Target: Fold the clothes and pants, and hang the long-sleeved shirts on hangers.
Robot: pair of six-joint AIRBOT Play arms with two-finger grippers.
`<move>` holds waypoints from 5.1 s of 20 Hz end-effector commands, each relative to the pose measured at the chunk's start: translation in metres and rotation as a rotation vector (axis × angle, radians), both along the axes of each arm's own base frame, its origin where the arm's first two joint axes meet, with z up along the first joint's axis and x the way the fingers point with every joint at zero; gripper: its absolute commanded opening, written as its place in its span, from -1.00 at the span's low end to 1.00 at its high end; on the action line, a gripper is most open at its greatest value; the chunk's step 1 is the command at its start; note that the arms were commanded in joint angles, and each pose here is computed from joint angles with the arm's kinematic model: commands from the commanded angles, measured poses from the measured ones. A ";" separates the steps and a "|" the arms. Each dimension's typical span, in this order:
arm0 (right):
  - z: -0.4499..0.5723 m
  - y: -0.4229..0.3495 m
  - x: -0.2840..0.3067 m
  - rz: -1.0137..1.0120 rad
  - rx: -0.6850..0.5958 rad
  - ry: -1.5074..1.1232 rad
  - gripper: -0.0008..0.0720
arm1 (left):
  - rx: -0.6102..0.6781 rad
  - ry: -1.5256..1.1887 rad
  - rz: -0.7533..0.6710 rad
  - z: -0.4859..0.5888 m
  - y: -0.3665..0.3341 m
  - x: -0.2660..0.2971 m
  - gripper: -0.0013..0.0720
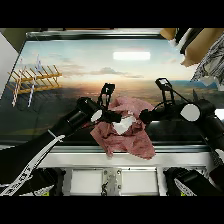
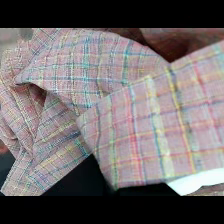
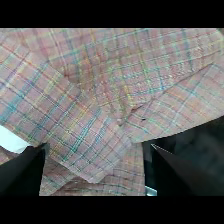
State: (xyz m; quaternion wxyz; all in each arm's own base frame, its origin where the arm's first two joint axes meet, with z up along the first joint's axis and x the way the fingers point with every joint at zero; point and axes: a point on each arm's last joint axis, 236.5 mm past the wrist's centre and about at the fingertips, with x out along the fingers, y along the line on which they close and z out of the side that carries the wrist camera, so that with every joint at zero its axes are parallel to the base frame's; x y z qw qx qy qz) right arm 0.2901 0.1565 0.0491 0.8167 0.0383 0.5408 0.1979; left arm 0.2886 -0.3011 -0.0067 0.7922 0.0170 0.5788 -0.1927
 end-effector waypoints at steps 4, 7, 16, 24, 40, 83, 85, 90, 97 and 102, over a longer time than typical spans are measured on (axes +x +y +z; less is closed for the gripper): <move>-0.015 -0.004 0.000 0.015 -0.063 0.021 0.33 | -0.001 -0.003 0.001 0.000 0.000 0.001 -0.92; -0.002 -0.001 -0.003 0.018 -0.035 -0.011 0.34 | -0.001 -0.004 0.000 0.000 0.000 0.001 -0.92; -0.008 -0.008 -0.022 0.044 -0.053 0.003 0.83 | -0.005 -0.008 0.000 0.001 -0.001 0.002 -0.92; -0.054 -0.005 0.033 -0.106 -0.049 -0.017 0.82 | -0.015 -0.016 0.001 0.002 -0.003 0.004 -0.92; -0.099 0.002 0.040 -0.059 -0.142 0.031 -0.92 | -0.021 -0.030 -0.006 0.007 -0.003 0.005 -0.92; 0.021 -0.036 -0.013 -0.015 -0.284 0.243 -0.92 | -0.143 0.091 -0.037 0.052 0.039 -0.013 -0.92; 0.026 -0.037 -0.016 -0.023 -0.276 0.228 -0.92 | -0.130 0.098 -0.091 0.050 0.030 -0.027 -0.92; 0.043 -0.040 -0.025 -0.040 -0.249 0.180 -0.92 | -0.132 0.085 -0.137 0.046 0.029 -0.054 -0.92; 0.053 -0.041 -0.029 -0.053 -0.231 0.149 -0.91 | -0.239 -0.126 -0.150 0.132 0.013 -0.022 -0.92; 0.054 -0.041 -0.029 -0.053 -0.229 0.146 -0.91 | -0.218 -0.171 -0.156 0.148 0.018 -0.016 -0.92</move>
